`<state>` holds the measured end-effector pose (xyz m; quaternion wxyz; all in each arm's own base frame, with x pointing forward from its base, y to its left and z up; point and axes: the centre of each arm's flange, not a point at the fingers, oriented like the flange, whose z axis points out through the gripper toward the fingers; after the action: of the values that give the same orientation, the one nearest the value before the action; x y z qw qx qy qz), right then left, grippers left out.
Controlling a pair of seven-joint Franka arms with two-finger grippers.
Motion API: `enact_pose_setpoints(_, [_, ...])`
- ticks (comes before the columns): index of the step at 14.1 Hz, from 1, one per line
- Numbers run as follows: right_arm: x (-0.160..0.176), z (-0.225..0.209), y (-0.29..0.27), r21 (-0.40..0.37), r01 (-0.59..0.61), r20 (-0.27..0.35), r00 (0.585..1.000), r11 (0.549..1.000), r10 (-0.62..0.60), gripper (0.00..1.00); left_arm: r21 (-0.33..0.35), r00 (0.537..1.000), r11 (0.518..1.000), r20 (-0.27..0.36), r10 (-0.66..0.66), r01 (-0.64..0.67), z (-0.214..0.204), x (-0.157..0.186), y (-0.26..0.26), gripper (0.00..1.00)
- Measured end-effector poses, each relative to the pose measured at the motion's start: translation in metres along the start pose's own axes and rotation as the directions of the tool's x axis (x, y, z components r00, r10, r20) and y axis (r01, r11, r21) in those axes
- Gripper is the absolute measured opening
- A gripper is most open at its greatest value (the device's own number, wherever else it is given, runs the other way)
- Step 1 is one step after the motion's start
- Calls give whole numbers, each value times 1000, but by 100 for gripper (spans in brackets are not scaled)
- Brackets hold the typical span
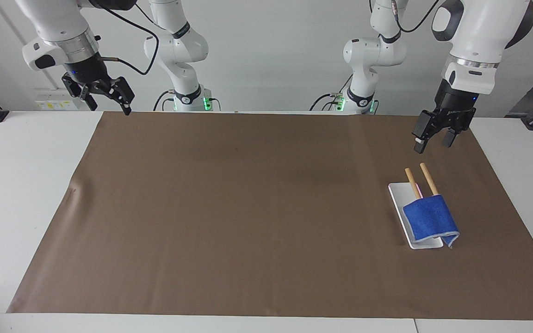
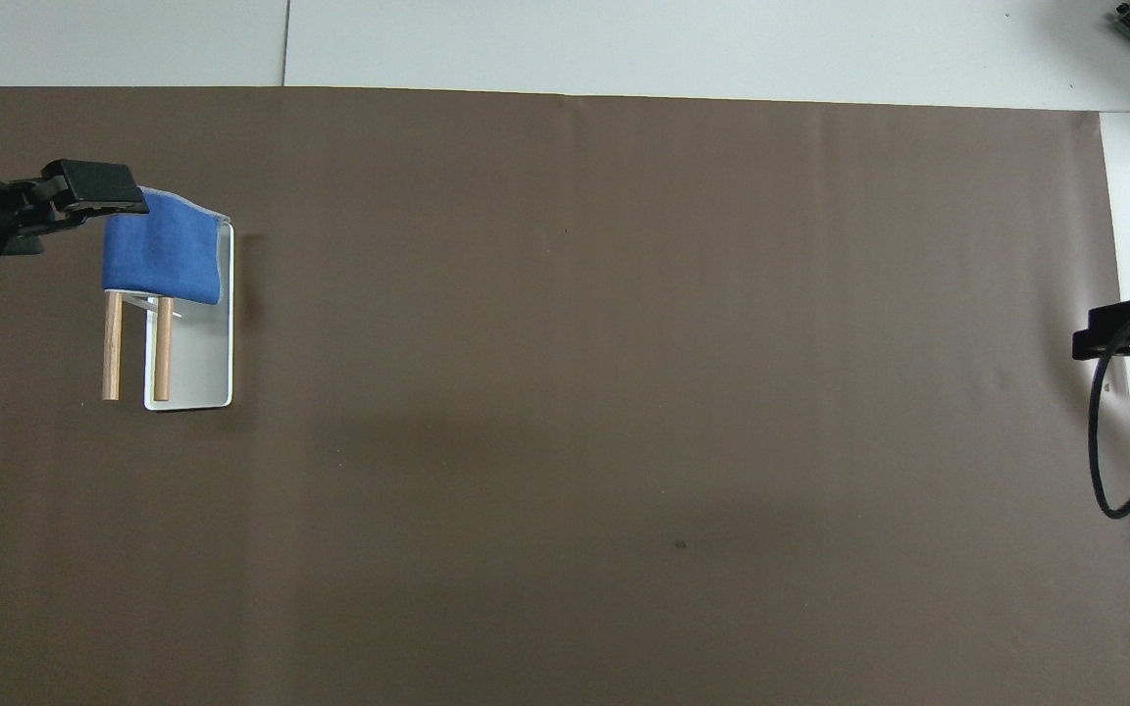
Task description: Right arm passes towel to left arm to hang
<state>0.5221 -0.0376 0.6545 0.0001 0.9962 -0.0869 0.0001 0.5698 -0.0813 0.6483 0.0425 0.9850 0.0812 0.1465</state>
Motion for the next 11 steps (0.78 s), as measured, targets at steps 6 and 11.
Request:
enact_pose_setpoints(6, [-2, -6, -10, -1, 18, -6, 1000, 1000, -18, 100, 43, 937, 945, 153, 313, -323, -23, -1, -8, 100])
enact_pose_setpoints(11, [-3, -6, -12, -1, 23, -5, 1000, 1000, -23, 100, 30, 901, 930, 261, 347, -367, -30, -20, -16, 100])
